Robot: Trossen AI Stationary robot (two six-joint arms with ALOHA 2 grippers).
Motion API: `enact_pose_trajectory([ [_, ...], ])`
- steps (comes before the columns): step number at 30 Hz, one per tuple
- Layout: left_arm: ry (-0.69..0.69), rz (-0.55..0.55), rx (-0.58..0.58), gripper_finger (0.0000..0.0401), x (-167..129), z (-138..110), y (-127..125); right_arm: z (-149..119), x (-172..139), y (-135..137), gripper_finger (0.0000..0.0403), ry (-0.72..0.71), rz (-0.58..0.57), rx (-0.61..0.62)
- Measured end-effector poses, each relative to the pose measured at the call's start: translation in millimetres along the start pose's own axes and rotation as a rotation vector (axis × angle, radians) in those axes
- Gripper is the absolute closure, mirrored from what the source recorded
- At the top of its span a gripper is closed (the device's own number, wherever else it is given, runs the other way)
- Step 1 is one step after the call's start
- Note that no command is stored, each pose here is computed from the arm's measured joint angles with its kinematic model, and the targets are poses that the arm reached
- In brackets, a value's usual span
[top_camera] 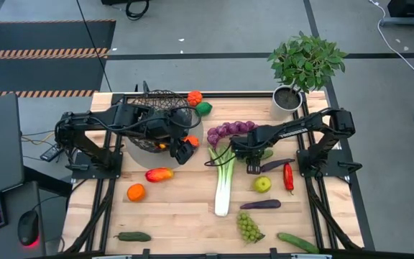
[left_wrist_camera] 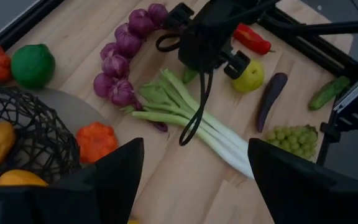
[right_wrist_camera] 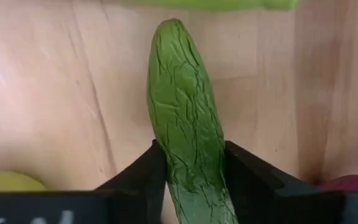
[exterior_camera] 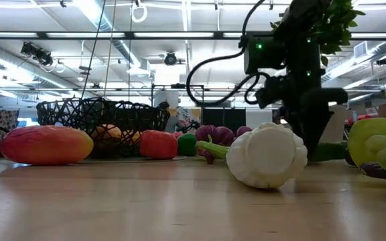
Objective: Build produce basket
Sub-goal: Put the green cucumber into the wire basket
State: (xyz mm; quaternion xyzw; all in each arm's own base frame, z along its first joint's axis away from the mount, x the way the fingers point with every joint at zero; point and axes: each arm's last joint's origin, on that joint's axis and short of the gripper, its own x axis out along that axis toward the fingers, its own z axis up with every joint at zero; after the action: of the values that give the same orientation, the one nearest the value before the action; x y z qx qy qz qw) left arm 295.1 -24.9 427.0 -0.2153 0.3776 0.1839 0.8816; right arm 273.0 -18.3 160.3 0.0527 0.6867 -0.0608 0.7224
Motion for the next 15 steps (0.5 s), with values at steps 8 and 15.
enact_pose_trajectory([
  [8, -0.010, 0.018, 0.047, 0.0108, 1.9, 5.6, 7.4, -8.4, -33.9, -0.8, 0.0271, -0.124, 0.051, 0.130],
  [15, -0.014, 0.107, 0.098, 0.0108, -8.4, 12.1, 33.4, -11.2, -100.7, -0.3, 0.0270, -0.406, 0.136, 0.296],
])
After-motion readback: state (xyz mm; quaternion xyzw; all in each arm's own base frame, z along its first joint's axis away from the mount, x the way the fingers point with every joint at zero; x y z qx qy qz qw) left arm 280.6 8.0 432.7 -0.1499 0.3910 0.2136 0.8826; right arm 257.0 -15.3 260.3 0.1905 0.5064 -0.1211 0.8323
